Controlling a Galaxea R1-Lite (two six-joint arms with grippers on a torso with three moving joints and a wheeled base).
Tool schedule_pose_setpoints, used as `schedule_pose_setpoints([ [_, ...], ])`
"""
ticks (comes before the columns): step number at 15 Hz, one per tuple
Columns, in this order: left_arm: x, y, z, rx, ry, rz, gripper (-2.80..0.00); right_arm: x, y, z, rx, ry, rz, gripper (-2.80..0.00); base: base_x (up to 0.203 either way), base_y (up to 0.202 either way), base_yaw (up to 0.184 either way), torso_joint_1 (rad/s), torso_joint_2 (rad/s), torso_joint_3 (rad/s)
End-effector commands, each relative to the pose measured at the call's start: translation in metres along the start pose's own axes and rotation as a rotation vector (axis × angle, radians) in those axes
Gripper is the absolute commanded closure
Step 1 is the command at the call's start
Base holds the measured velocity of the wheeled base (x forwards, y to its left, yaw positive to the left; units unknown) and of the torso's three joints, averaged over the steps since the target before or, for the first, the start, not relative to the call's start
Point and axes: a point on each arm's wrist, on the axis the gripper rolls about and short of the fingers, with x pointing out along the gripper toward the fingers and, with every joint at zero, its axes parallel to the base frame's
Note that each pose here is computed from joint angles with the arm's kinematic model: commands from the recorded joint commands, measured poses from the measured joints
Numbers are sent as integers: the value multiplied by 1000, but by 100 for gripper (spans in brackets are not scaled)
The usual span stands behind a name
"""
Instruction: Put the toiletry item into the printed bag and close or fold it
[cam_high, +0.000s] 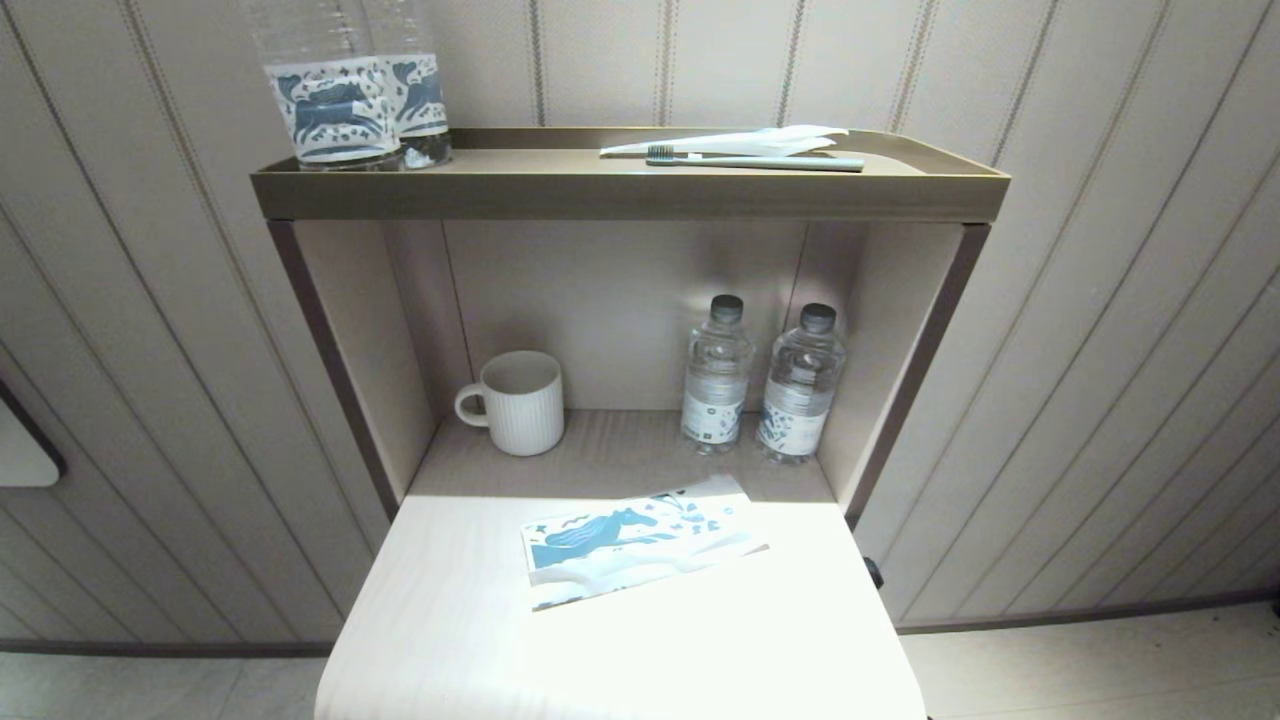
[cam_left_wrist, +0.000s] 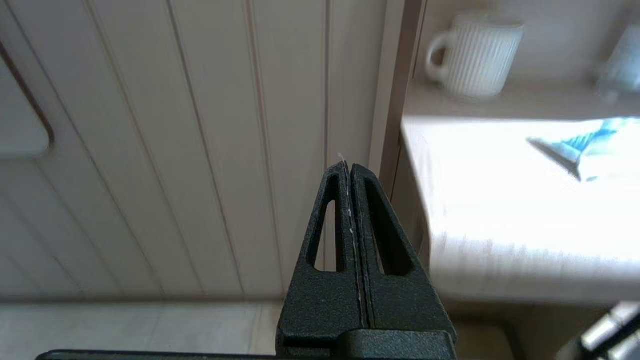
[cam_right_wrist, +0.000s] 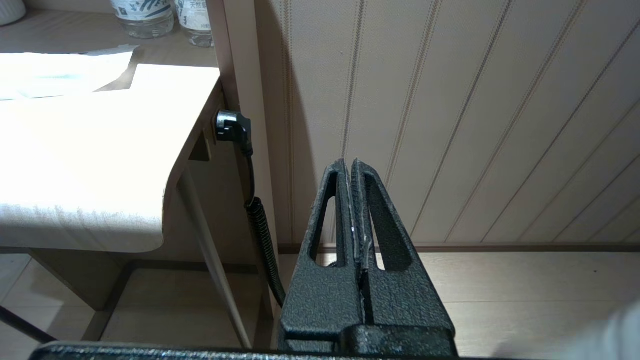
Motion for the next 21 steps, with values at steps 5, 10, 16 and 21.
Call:
schedule_pose_setpoints([
  [5, -1, 0, 12, 9, -115, -6, 0, 0, 0, 0, 0, 0, 0, 0, 0, 0, 0, 0, 0, 0],
  [10, -1, 0, 12, 6, -119, -8, 0, 0, 0, 0, 0, -1, -1, 0, 0, 0, 0, 0, 0, 0],
  [16, -1, 0, 12, 1, -121, -8, 0, 0, 0, 0, 1, 1, 2, 0, 0, 0, 0, 0, 0, 0],
  [21, -1, 0, 12, 1, -121, -8, 0, 0, 0, 0, 4, 1, 0, 0, 0, 0, 0, 0, 0, 0],
])
